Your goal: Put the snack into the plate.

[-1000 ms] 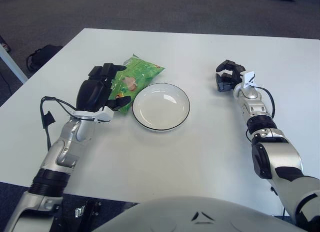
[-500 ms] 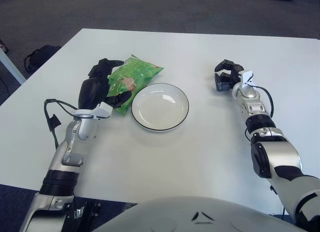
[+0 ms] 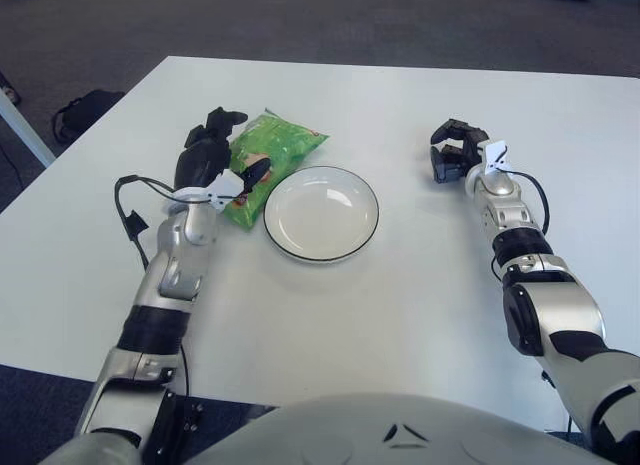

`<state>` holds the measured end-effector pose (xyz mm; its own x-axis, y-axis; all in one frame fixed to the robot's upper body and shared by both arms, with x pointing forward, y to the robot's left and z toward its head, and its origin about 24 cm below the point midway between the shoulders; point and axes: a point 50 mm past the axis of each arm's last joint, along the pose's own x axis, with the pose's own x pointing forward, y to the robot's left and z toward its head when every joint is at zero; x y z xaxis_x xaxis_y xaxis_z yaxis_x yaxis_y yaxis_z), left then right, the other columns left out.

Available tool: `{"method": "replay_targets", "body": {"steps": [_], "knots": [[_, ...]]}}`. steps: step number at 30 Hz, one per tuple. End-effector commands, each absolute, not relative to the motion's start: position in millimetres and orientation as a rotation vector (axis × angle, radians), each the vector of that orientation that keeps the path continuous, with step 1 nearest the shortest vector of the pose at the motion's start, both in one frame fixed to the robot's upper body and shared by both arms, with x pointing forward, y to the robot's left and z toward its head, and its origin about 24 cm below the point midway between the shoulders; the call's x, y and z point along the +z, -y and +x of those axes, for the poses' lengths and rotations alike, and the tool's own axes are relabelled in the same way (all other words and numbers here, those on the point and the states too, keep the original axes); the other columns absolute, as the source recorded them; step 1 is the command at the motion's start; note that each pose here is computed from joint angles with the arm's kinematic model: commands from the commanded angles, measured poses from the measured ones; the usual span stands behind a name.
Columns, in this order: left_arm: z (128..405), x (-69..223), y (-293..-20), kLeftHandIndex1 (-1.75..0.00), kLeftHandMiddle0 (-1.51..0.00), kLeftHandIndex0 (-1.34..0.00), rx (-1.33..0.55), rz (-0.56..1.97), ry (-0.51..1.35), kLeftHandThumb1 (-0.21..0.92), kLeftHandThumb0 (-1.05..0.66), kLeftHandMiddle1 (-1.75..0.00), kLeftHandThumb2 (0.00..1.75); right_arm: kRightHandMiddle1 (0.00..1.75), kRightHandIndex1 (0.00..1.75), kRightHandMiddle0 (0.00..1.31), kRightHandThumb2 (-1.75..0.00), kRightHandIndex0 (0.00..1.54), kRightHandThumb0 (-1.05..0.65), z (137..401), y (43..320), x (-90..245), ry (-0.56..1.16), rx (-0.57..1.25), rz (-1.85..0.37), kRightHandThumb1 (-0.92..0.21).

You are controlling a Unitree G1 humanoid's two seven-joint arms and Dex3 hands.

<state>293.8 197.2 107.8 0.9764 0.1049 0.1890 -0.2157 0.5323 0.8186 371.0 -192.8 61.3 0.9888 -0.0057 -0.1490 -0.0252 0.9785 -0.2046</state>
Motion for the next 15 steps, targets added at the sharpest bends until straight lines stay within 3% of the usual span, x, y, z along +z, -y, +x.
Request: {"method": "replay_targets", "body": {"steps": [1,6,15], "knots": [[295,111,-198,-0.65,0.0,0.0,0.238,1.122,0.079,0.92,-0.96,-0.32,0.74,1.55,1.75,0.72,-1.59,0.81,-0.01,345,193,9,-0.375,0.031,-0.214,-0.03],[295,111,-198,-0.48,0.0,0.0,0.292,1.222,0.045,0.92,-1.02,-0.17,0.74,1.55,1.75,0.72,-1.59,0.81,-0.01,345,193,10,-0.373,0.035,-0.209,-0.03],[298,101,-208,-0.35,0.0,0.0,0.321,1.292,0.0,0.92,-1.05,-0.05,0.72,1.56,1.75,0.72,-1.6,0.81,-0.01,346,194,11,-0.375,0.038,-0.22,-0.02]]}}
